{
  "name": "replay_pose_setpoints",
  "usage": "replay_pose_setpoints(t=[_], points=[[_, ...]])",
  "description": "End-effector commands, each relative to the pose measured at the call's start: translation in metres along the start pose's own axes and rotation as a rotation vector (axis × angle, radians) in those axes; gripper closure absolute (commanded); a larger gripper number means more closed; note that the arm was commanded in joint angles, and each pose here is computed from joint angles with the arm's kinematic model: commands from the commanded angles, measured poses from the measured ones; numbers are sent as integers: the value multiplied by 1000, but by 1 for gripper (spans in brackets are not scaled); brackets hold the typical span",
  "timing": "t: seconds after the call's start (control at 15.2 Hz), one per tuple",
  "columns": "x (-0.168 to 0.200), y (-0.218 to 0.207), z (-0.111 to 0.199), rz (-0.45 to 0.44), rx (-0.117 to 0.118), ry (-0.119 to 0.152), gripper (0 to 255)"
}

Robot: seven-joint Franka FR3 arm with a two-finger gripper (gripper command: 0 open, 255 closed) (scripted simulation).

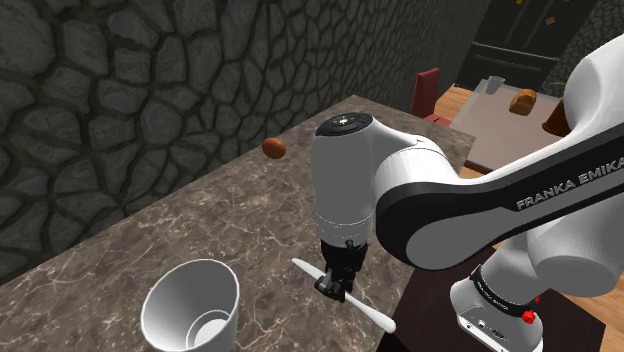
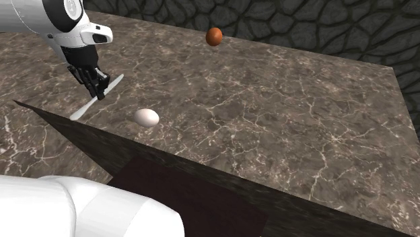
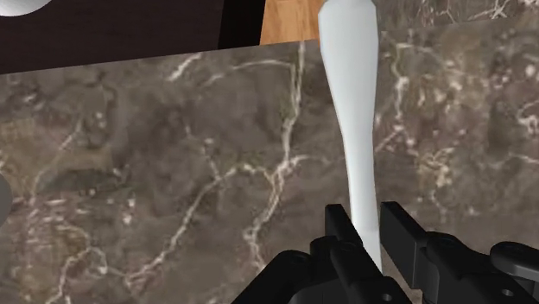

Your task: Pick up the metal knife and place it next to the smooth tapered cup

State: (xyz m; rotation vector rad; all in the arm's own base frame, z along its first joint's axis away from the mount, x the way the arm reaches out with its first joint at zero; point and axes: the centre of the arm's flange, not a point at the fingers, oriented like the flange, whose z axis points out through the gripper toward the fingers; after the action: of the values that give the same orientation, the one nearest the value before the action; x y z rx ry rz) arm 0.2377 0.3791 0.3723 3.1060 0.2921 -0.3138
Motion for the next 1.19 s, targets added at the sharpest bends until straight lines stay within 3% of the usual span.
replay_pose_setpoints(t=[0.0, 0.33, 0.59, 1.12], points=[[0, 0, 0, 0, 0, 0, 0], [0, 0, 0, 0, 0, 0, 0], [0, 0, -50, 0, 0, 0, 0], [0, 0, -50, 0, 0, 0, 0]])
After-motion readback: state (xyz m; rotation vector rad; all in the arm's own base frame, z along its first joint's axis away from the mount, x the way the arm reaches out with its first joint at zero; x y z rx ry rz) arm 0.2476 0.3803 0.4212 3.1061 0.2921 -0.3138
